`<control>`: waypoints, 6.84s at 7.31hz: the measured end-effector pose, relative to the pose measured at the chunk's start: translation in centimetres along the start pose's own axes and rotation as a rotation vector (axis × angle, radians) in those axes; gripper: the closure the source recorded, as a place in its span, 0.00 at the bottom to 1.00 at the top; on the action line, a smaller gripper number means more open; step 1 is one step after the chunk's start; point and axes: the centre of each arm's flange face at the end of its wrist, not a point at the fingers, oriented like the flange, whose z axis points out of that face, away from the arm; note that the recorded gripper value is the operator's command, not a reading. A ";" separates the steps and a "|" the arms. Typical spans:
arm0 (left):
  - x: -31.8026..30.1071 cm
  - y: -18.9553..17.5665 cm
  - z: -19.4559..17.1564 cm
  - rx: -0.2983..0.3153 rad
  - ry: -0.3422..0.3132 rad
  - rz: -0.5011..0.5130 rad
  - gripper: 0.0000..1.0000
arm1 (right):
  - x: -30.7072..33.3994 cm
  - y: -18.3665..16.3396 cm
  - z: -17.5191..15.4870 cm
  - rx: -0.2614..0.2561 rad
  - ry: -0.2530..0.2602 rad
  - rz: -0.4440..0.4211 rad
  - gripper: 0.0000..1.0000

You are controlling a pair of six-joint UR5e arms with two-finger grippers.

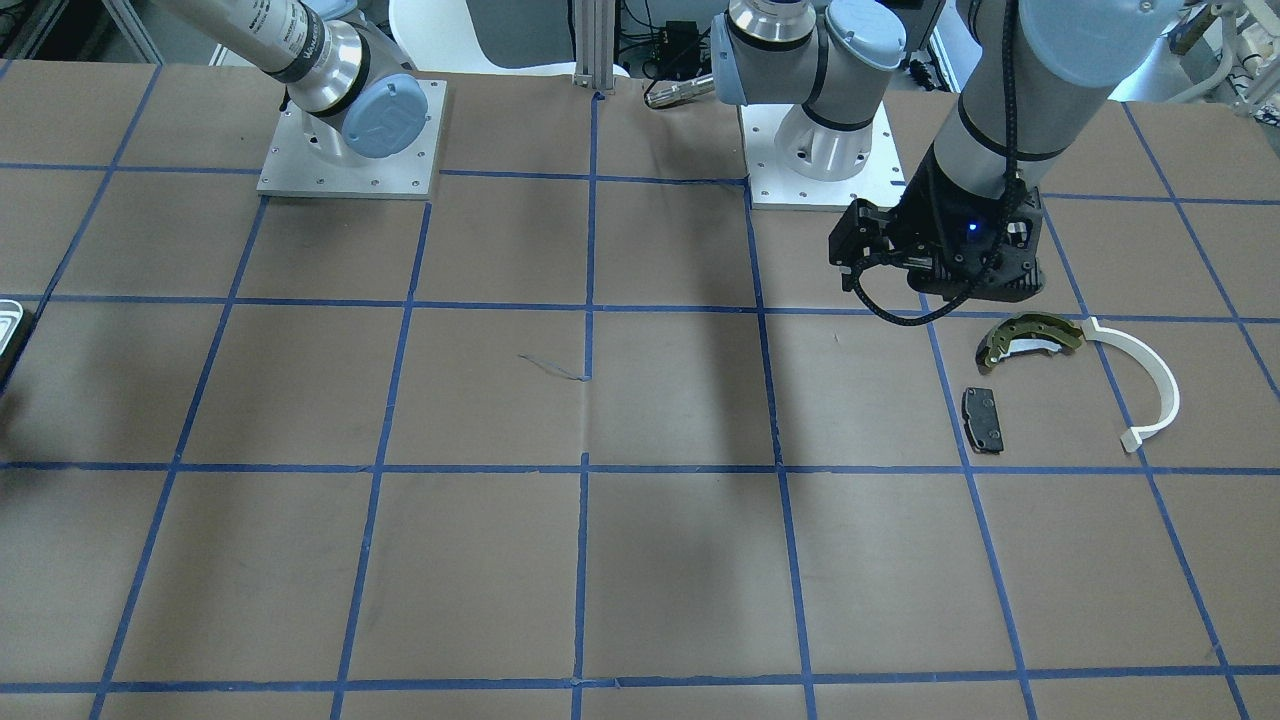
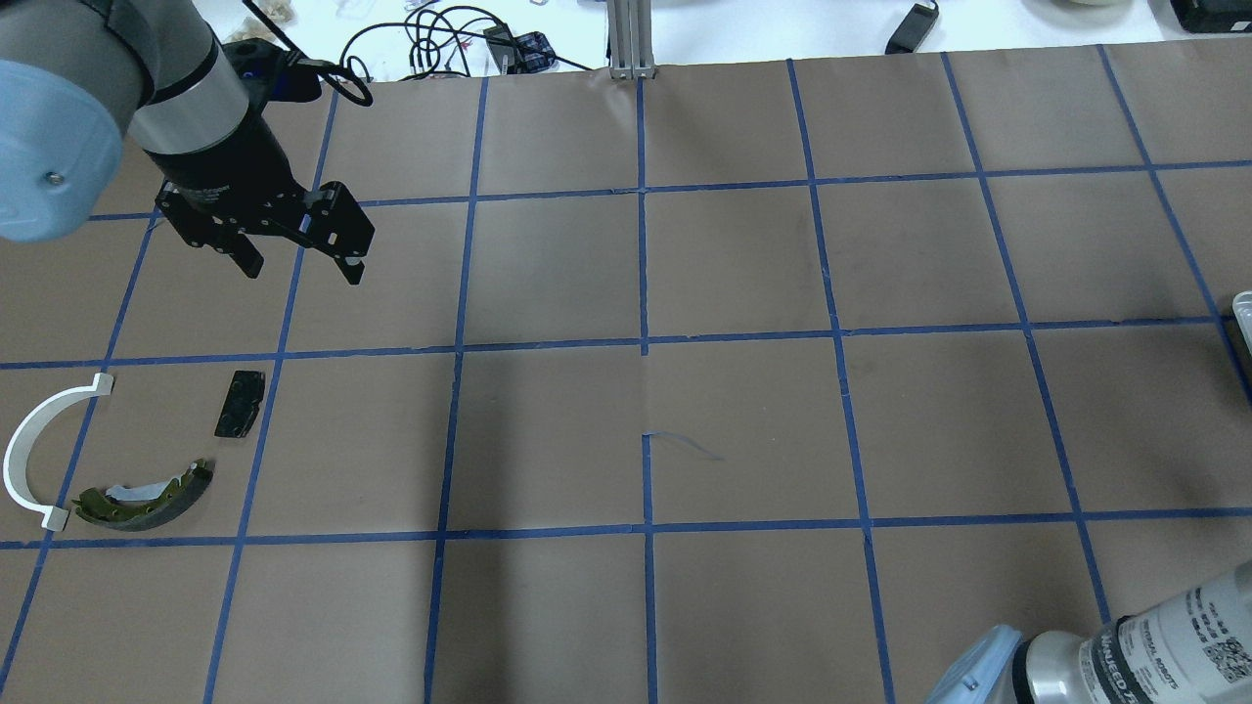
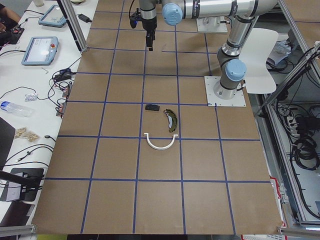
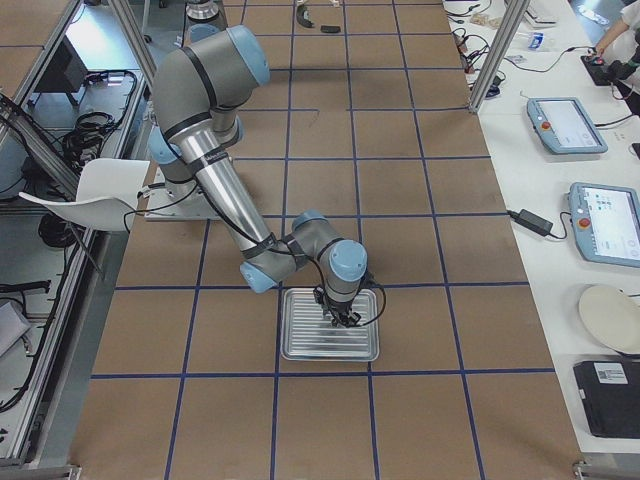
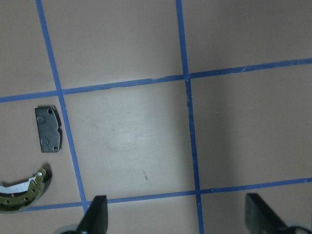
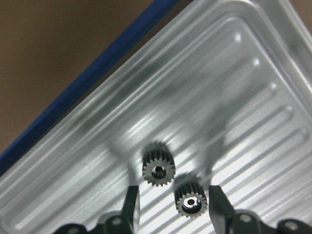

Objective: Place bearing gear from tray to pile

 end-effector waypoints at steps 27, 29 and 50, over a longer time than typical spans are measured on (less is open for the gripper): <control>-0.2 -0.1 2.2 -0.027 -0.009 0.010 0.00 | -2.1 -2.6 -6.6 -0.012 -0.020 0.118 0.98; -0.4 -0.1 2.2 -0.030 -0.037 0.010 0.00 | -7.6 -13.6 -14.0 -0.012 -0.033 0.243 0.97; 12.7 -1.2 13.8 0.027 0.026 -0.107 0.00 | -22.1 -34.5 -23.0 0.105 -0.054 0.863 0.00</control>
